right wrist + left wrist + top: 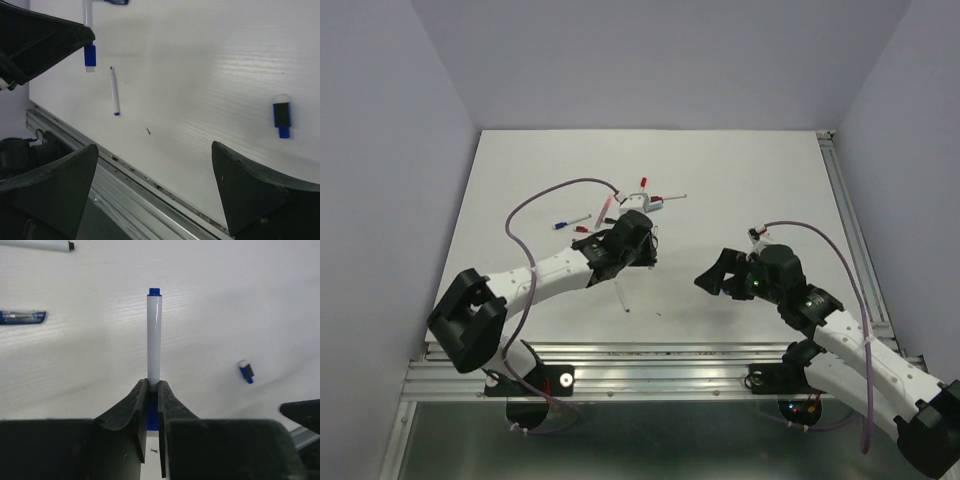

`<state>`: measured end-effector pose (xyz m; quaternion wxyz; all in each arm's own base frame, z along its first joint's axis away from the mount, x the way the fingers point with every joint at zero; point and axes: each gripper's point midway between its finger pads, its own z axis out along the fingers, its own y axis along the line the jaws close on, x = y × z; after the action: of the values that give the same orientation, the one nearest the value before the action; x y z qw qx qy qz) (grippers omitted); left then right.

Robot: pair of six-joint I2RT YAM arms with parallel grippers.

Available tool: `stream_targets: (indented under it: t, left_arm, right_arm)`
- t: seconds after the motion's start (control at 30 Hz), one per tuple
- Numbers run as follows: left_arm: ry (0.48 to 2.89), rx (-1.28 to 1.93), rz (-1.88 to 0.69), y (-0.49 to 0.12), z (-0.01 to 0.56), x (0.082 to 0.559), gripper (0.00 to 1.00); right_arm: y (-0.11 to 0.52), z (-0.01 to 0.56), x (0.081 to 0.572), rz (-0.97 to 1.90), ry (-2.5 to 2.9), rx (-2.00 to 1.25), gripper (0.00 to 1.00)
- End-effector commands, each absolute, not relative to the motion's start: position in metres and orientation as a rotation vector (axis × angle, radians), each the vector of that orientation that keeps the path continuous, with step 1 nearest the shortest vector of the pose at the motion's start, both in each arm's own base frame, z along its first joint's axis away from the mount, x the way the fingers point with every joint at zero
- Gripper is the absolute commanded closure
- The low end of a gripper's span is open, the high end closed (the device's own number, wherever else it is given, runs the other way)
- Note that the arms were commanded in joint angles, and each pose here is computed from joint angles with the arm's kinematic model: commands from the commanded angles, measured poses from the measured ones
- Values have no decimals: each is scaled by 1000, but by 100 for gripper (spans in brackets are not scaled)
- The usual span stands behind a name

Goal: Open the pen caps

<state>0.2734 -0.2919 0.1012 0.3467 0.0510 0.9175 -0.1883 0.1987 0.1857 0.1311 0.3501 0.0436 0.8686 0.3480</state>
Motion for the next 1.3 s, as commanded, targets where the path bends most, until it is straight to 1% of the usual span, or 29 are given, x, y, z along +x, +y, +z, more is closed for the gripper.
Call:
stream_targets:
  t: [0.0, 0.03, 0.13, 0.33, 0.37, 0.47, 0.53, 0.57, 0.63, 0.67, 0.77, 0.83, 0.97, 1.0, 1.03, 1.1, 1.17, 1.2, 1.23, 1.27]
  left_arm:
    - [2236, -209, -772, -305, 140, 266, 100]
    - [2192, -258, -825, -305, 154, 265, 100]
    - [2168, -359, -878, -306, 158, 257, 100]
    - [2129, -433, -953, -311, 175, 244, 100]
    - [2123, -441, -962, -312, 177, 241, 100]
    - [2090, -490, -1000, -308, 187, 236, 100]
    - [2080, -514, -993, -303, 184, 235, 100]
    - [2075, -522, -999, -301, 185, 233, 100]
    - [2083, -556, -1005, -297, 179, 230, 100]
    - [2081, -562, -1013, -296, 180, 229, 100]
    - [2089, -569, -1032, -297, 179, 225, 100]
    - [2095, -570, -1033, -298, 177, 224, 100]
    - [2096, -560, -1035, -300, 178, 223, 100]
    - [2096, -561, -1029, -300, 177, 224, 100]
    - [2098, -560, -1026, -301, 176, 224, 100]
    - [2102, -556, -1025, -302, 175, 223, 100]
    - [2106, -554, -1024, -303, 174, 222, 100]
    - [2109, -553, -1019, -304, 172, 223, 100]
    - [2109, -553, -1019, -304, 172, 223, 100]
    - [2109, -553, -1019, -304, 172, 223, 100]
  right_arm:
    - [236, 164, 183, 1242, 2127, -62, 0]
    - [239, 163, 183, 1234, 2132, -65, 0]
    - [258, 177, 182, 1275, 2079, -137, 0]
    - [294, 192, 182, 1293, 2035, -235, 0]
    - [297, 187, 185, 1278, 2057, -234, 1]
    - [302, 186, 196, 1232, 2057, -200, 6]
    - [305, 190, 198, 1247, 2020, -207, 8]
    - [306, 192, 201, 1248, 2005, -197, 12]
    - [308, 196, 206, 1249, 1974, -179, 15]
    - [308, 196, 208, 1248, 1965, -172, 20]
    - [313, 202, 210, 1264, 1937, -186, 31]
    - [317, 206, 210, 1280, 1929, -203, 34]
    - [322, 206, 210, 1291, 1938, -219, 35]
    - [323, 208, 210, 1296, 1936, -218, 41]
    - [323, 206, 211, 1292, 1942, -213, 43]
    - [324, 204, 212, 1286, 1953, -205, 52]
    - [324, 204, 214, 1290, 1952, -190, 56]
    - [326, 204, 214, 1295, 1952, -189, 62]
    - [326, 204, 214, 1294, 1956, -188, 64]
    - [327, 205, 214, 1297, 1963, -183, 70]
